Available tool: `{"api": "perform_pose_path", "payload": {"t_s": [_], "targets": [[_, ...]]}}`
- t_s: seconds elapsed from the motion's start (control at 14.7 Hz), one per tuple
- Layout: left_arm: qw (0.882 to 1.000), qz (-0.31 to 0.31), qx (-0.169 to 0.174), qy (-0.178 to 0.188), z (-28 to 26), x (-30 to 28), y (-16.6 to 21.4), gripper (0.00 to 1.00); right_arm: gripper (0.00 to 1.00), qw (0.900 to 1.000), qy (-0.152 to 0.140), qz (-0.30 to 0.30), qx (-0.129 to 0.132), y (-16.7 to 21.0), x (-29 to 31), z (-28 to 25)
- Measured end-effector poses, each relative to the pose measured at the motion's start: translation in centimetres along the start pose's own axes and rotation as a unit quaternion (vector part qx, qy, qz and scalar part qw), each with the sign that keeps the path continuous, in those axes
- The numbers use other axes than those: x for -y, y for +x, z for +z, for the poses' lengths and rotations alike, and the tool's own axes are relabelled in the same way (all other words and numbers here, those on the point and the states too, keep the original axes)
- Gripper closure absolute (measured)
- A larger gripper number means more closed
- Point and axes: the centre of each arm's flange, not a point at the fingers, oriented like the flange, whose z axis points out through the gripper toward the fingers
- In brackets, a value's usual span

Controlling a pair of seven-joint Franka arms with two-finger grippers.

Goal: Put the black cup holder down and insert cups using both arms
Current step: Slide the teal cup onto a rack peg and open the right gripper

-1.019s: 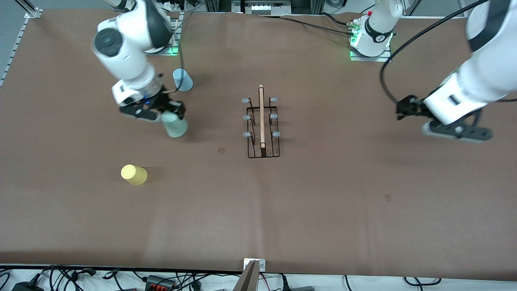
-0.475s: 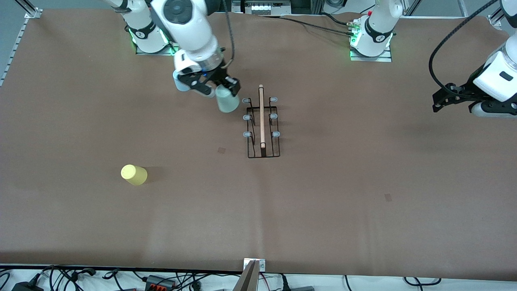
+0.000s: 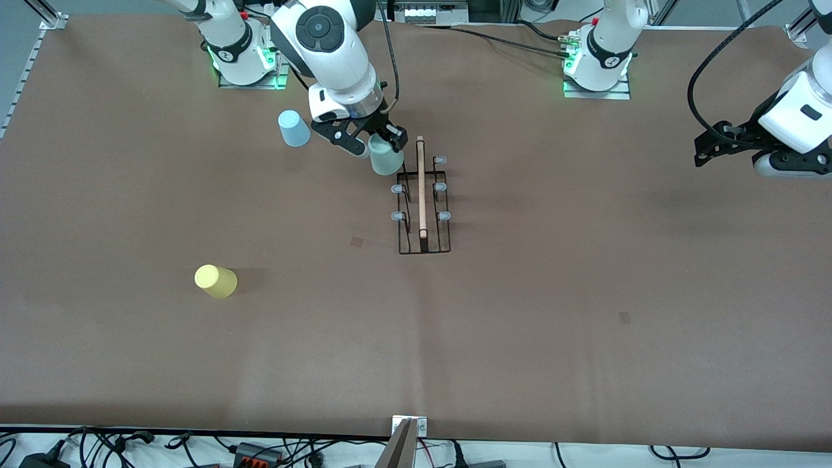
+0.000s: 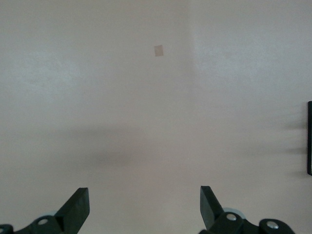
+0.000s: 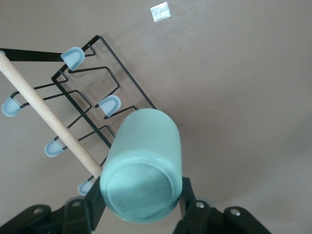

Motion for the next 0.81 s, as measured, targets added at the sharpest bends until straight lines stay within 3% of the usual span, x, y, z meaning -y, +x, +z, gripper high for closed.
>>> {"api": "perform_pose_path", "payload": {"t_s": [0.61,0.81], "targets": [[1.0,0.004,0.001,0.0,0.0,-0.4,0.0,0.0,0.36,1.0,-0.01,-0.013,0.017,-1.6,0.7,4.2],[1.0,0.004,0.002,0.0,0.0,-0.4,0.0,0.0,0.15,1.0,-0.007,-0.014,0.016,-1.5,0.8,4.2]]}}
